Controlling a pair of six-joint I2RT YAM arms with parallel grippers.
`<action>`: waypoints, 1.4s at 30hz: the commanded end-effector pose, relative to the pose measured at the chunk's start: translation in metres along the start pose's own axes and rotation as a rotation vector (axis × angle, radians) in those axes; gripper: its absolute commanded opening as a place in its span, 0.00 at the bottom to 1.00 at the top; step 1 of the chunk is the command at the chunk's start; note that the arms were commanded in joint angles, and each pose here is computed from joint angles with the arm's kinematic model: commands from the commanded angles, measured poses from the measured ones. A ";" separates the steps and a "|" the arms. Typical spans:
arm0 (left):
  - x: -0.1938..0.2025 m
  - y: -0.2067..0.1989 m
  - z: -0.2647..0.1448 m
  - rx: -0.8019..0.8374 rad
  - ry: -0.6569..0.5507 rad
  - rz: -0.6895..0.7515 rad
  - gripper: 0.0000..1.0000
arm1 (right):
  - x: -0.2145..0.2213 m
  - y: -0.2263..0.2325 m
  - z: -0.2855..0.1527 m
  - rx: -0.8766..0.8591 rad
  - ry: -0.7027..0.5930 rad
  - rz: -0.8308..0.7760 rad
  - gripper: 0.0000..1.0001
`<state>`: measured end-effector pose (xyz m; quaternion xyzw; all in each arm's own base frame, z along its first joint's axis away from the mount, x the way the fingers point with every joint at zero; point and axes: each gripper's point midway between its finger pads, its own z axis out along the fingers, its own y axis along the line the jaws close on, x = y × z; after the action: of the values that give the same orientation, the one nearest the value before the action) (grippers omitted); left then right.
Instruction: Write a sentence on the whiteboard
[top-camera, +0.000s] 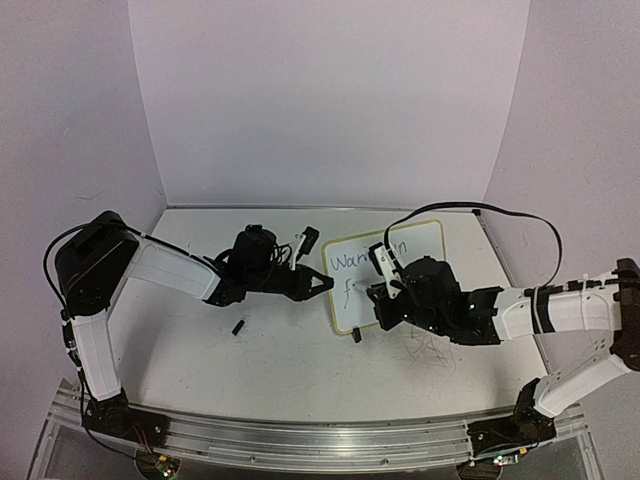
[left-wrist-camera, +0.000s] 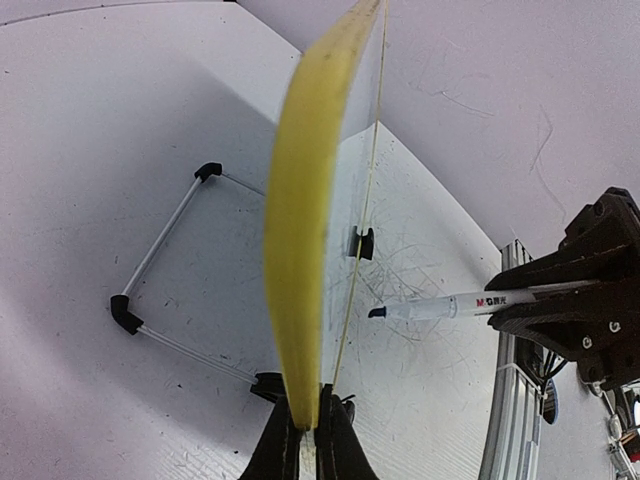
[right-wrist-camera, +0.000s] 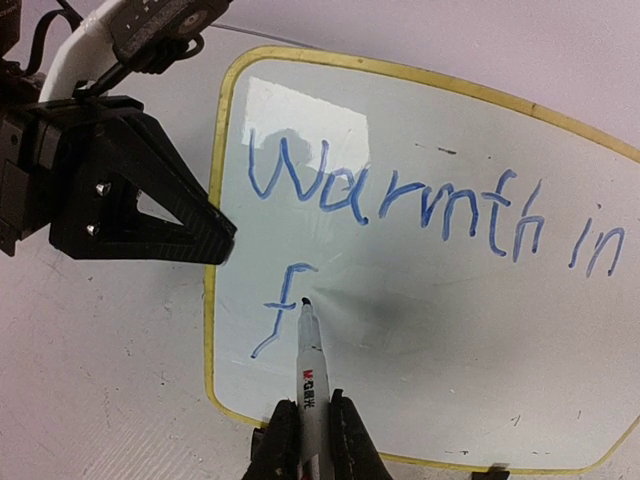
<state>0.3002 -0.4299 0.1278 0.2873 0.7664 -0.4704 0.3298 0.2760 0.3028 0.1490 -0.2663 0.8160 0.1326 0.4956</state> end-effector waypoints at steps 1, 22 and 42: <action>0.031 0.004 0.004 -0.034 0.101 -0.001 0.00 | -0.013 -0.002 0.004 0.022 -0.029 0.014 0.00; 0.030 0.002 0.005 -0.027 0.103 0.004 0.00 | -0.018 -0.002 0.011 0.040 -0.045 0.022 0.00; 0.032 0.003 0.004 -0.032 0.106 0.002 0.00 | 0.015 -0.004 0.009 0.034 0.047 0.040 0.00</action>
<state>0.3002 -0.4299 0.1278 0.2876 0.7663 -0.4703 0.3300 0.2803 0.3025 0.1343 -0.2533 0.8299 0.1202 0.4823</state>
